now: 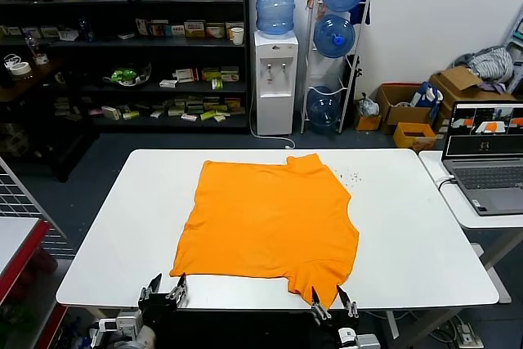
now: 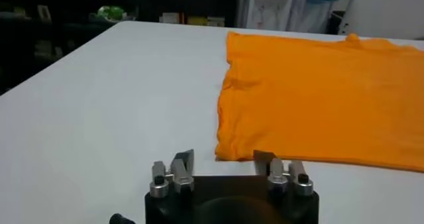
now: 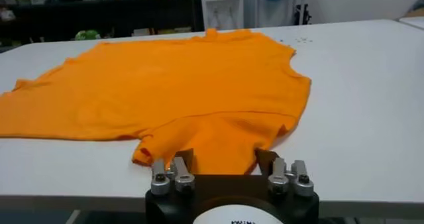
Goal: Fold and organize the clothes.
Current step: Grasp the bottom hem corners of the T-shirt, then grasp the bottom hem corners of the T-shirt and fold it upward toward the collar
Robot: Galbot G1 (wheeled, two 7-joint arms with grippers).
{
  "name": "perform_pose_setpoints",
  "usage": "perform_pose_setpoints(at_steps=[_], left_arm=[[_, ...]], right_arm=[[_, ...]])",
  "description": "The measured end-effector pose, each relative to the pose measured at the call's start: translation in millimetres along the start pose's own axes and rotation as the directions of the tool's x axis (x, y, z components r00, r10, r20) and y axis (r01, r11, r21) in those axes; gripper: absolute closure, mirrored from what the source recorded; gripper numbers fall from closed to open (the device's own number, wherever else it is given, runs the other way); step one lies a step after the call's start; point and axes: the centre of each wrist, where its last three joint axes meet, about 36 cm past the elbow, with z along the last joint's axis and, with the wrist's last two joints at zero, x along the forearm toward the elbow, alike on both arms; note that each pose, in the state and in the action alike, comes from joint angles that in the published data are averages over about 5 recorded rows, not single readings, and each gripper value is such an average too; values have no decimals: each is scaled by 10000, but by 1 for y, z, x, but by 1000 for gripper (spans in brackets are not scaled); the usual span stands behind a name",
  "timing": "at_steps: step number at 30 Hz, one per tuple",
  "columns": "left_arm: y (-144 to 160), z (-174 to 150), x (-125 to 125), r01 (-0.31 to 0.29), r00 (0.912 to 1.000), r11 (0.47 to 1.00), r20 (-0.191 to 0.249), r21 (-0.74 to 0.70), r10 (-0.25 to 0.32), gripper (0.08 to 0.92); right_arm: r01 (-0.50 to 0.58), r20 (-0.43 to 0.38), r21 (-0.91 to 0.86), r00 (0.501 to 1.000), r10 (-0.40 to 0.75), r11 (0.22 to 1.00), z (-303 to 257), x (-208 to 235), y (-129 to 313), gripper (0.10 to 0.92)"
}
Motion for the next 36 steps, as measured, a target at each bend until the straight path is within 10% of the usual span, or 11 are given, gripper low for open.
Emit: perform_pose_setpoints(at_steps=[17, 36], left_arm=[[-6, 3, -7, -42, 9998, 9999, 197, -143, 45, 897], [-24, -10, 55, -470, 9985, 9987, -274, 195, 476, 907]], right_arm=[[41, 84, 16, 10000, -41, 10000, 3, 12, 1, 898], [177, 626, 348, 9978, -198, 9992, -4, 81, -15, 898]])
